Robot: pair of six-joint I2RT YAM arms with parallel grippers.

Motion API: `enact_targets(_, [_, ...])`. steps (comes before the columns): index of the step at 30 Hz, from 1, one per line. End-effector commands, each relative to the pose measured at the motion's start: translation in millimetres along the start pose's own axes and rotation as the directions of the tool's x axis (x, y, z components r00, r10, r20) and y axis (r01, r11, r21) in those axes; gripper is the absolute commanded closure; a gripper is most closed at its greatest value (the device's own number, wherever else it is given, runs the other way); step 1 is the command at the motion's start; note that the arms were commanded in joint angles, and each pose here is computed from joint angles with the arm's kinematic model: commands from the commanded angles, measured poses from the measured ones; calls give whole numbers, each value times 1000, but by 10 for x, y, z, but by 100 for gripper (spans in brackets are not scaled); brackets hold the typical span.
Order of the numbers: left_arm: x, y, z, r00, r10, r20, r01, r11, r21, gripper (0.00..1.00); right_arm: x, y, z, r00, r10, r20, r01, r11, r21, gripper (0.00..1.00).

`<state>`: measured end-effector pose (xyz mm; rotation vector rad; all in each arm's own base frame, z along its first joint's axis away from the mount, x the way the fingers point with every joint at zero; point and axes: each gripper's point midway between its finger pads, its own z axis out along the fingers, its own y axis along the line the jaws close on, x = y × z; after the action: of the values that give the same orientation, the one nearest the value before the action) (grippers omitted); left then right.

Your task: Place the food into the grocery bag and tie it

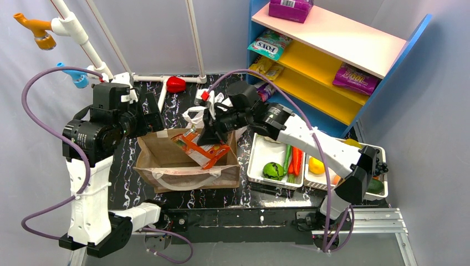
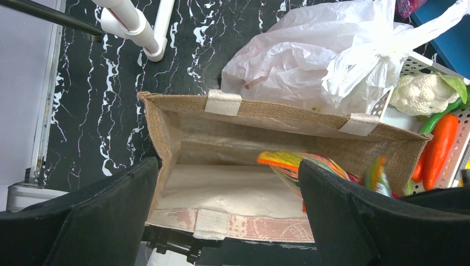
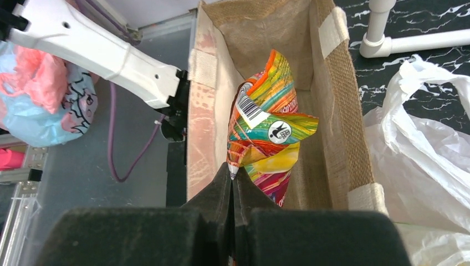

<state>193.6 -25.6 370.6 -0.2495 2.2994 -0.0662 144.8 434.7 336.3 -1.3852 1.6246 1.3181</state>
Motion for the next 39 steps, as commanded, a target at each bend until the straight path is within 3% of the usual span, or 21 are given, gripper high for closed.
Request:
enact_targets(1, [34,35,-19,1000,-12,1,12,1000,-8,2,-106,-61,124,991,-127,37,127,992,4,99])
enact_targets(15, [91,63,-4,1000,1,-6,-1,1000,-14,2,775,-484,-29,954,-204,-218,244,954,172,99])
enact_targets(20, [91,42,25,1000,2,-9,-2,1000,-7,2,876,-470,-153,949,-202,-243,252,947,197,91])
enact_targets(22, [85,34,32,1000,2,-8,-2,1000,-4,2,887,-445,-179,951,-182,-250,235,951,200,82])
enact_targets(25, [71,23,42,1000,2,-7,-2,1000,-1,2,901,-451,-225,957,-124,-264,188,954,234,55])
enact_targets(28, [58,11,54,1000,4,-7,-4,1000,1,2,918,-448,-273,954,-95,-285,170,952,253,36])
enact_targets(33, [46,-14,77,1000,-1,-7,1,1000,9,2,775,-397,-354,960,-104,-258,175,947,268,34])
enact_targets(39, [58,-32,91,1000,-4,-11,4,1000,18,2,217,-342,-449,986,-125,-111,156,928,337,27])
